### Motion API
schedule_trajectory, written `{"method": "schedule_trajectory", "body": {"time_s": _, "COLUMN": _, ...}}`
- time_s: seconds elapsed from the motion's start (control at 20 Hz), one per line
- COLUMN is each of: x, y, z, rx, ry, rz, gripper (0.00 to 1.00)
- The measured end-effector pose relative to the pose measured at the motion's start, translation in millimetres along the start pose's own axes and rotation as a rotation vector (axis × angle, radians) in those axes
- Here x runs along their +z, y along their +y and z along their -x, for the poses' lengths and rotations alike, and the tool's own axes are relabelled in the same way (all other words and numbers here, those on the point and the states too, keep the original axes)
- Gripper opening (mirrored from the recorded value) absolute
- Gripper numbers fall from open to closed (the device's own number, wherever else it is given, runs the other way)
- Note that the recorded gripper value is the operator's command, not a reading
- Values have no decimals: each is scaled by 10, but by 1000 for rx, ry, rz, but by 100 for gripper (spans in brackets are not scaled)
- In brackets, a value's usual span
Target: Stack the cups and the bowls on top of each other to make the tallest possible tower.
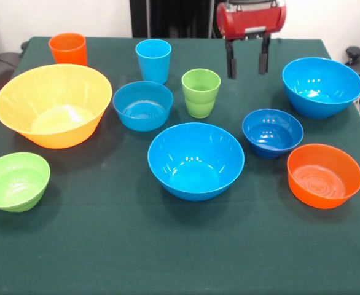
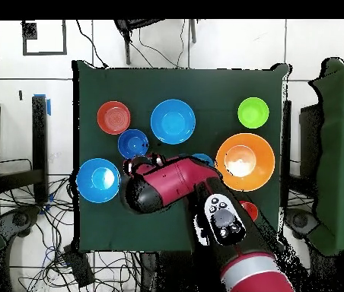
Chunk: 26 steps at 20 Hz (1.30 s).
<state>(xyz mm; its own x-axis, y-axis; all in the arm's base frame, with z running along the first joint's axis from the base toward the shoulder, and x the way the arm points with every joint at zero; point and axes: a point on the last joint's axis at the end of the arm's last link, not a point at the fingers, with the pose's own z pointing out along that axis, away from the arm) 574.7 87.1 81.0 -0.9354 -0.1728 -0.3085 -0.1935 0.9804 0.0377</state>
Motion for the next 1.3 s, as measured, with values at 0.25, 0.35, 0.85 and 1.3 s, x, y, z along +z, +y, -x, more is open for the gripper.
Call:
{"method": "schedule_trajectory", "body": {"time_s": 0.25, "x": -120, "y": -79, "z": -58, "rx": 20, "ry": 2, "rz": 5, "gripper": 100}}
{"method": "schedule_trajectory", "body": {"time_s": 0.35, "x": -134, "y": -101, "z": -88, "rx": 25, "ry": 5, "rz": 7, "gripper": 100}}
{"method": "schedule_trajectory", "body": {"time_s": 0.85, "x": -96, "y": -154, "z": -193, "rx": 44, "ry": 26, "rz": 19, "gripper": 100}}
{"method": "schedule_trajectory", "body": {"time_s": 1.3, "x": 125, "y": -128, "z": -340, "rx": 26, "ry": 58, "rz": 42, "gripper": 100}}
